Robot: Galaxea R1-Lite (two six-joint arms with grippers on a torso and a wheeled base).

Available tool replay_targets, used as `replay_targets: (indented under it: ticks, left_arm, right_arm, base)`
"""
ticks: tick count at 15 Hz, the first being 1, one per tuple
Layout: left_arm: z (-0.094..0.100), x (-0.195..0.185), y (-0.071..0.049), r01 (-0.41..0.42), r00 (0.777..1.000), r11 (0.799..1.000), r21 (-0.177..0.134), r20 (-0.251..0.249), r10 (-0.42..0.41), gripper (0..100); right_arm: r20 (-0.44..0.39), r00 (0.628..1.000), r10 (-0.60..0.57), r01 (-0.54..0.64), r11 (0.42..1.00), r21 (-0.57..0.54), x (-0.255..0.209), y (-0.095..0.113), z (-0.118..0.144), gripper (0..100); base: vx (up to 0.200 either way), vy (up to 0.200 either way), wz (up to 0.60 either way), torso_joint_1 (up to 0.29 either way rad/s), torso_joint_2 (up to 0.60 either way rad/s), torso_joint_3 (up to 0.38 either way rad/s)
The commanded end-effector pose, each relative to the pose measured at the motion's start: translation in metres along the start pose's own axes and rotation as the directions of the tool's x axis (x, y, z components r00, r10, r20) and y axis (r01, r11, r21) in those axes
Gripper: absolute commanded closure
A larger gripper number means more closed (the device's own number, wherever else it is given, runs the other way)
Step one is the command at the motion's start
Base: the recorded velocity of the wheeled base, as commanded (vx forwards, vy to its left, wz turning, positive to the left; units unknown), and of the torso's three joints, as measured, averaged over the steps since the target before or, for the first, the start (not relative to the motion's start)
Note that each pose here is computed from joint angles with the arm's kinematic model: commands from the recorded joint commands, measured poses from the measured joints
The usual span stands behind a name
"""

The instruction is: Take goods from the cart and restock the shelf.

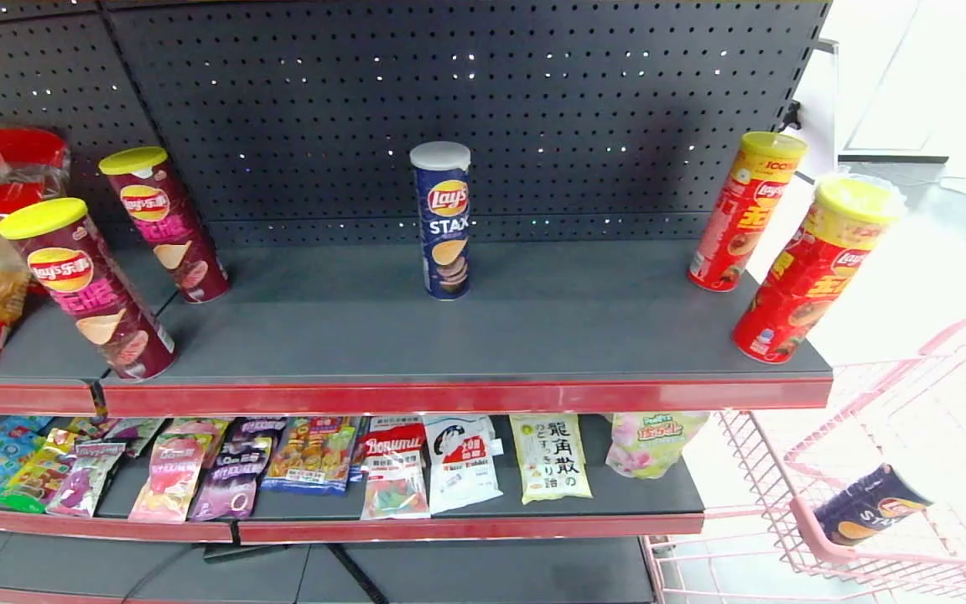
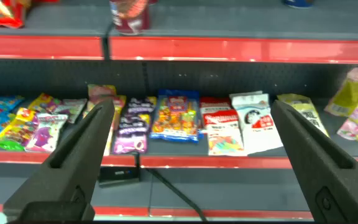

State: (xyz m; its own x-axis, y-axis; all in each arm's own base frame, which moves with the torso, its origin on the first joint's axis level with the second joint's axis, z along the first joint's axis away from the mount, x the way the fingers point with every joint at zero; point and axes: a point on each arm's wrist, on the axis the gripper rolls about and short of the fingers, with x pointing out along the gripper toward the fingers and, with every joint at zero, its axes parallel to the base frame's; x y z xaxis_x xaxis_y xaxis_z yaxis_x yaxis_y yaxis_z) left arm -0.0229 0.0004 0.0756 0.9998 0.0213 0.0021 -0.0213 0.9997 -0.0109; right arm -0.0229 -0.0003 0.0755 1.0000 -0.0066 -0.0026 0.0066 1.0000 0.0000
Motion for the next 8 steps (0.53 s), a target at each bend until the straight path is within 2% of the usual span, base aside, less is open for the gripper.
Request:
replay_targets:
  ticks: [1,7,8]
  left_arm:
    - [0.0000,0.0001,0.0000,-0.002,1.000,1.000,0.000,-0.001,0.002,0]
    - [0.0000,0.0001,0.0000,-0.002,1.000,1.000,0.000,-0.001,0.002,0]
    - [0.0000,0.0001,0.0000,-0.002,1.000,1.000,0.000,-0.001,0.002,0]
  right_arm:
    - [-0.001,1.000,0.000,0.000,1.000,0.000,0.0000,0.0000,-0.0001,0]
    - [-0.001,1.000,0.002,-0.002,1.000,0.002,0.0000,0.0000,-0.0001,0]
    - [-0.001,1.000,0.002,-0.002,1.000,0.002,0.0000,0.0000,-0.0001,0]
  base:
    - [0.000,-0.200,0.00,0.007,0.01,0.007]
    - [0.000,-0.200,0.00,0.002,0.00,0.002]
    - [0.000,0.000,0.00,0.000,0.00,0.000]
